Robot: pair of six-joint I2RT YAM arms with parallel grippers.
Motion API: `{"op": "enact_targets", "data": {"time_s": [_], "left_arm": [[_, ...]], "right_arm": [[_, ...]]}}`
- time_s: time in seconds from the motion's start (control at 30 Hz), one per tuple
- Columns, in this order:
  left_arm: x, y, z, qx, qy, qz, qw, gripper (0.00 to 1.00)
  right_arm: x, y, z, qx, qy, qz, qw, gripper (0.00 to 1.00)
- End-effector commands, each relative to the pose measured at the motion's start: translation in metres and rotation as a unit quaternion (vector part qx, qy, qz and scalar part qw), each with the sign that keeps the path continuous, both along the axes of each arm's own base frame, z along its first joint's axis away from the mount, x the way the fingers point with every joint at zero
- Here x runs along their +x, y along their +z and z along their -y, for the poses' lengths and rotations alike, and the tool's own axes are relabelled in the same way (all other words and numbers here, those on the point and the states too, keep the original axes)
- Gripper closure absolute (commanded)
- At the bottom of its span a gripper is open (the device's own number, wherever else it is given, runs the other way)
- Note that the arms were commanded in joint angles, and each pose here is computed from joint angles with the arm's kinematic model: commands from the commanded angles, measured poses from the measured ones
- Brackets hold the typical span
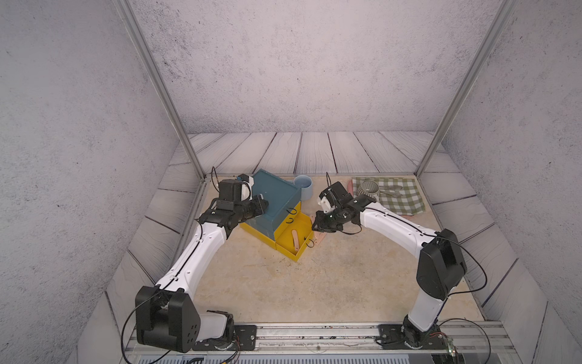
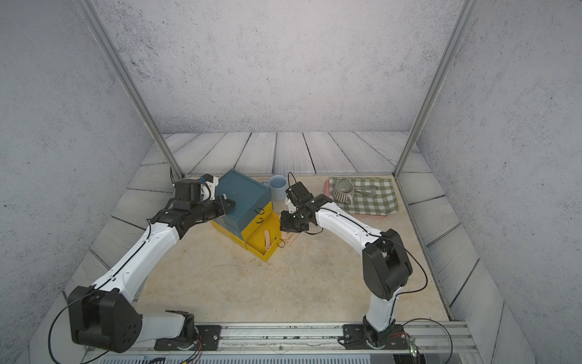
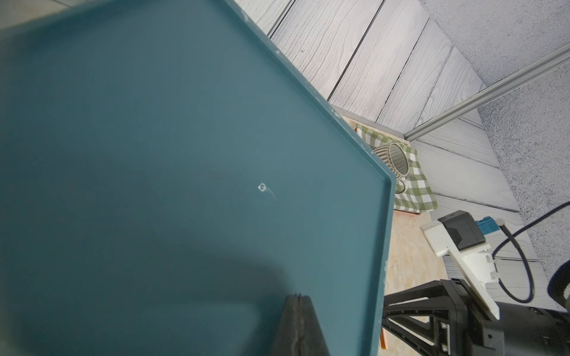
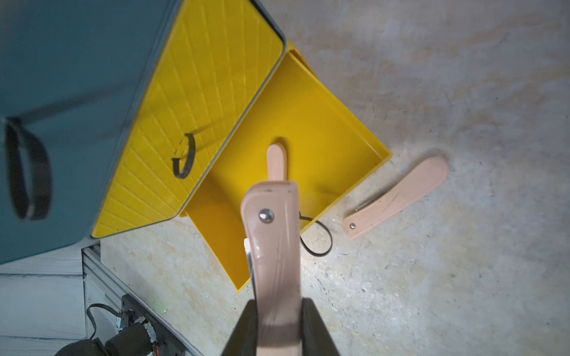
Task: Place the fruit knives into the drawer by color
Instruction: Place the fruit knife in the drawer.
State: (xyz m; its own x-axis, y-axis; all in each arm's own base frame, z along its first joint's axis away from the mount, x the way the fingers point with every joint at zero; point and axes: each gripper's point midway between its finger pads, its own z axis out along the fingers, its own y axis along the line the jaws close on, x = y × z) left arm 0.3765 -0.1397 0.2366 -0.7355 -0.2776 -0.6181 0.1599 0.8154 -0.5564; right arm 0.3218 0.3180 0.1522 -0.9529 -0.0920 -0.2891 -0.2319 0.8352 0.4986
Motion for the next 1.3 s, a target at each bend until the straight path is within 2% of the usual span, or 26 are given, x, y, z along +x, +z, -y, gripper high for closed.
{"op": "enact_targets", "data": {"time_s": [0.0,0.2,0.77,1.1,1.27], "left_arm": [[-0.022,-0.052,-0.01,0.026,0.01,-0.101,0.995,1.0],[-0.022,-0.053,-0.011,0.028,0.012,-0.102,0.994,1.0],[-0.02,-0.056,-0.01,0.028,0.012,-0.103,0.994,1.0],[-0.022,-0.054,-0.011,0.03,0.01,-0.105,0.994,1.0],[-0.022,-0.054,-0.01,0.029,0.009,-0.106,0.994,1.0]], "right_arm": [[0.01,-0.002,-0.018,0.028,-0.013,-0.004,1.0,0.74],[0.023,-0.01,-0.034,0.05,-0.023,-0.013,0.998,0.74],[0.034,-0.042,-0.047,0.045,-0.031,-0.041,0.998,0.74],[0.036,-0.033,-0.048,0.05,-0.025,-0.029,0.998,0.74],[0.033,-0.008,-0.044,0.059,-0.013,0.002,0.998,0.73]]}}
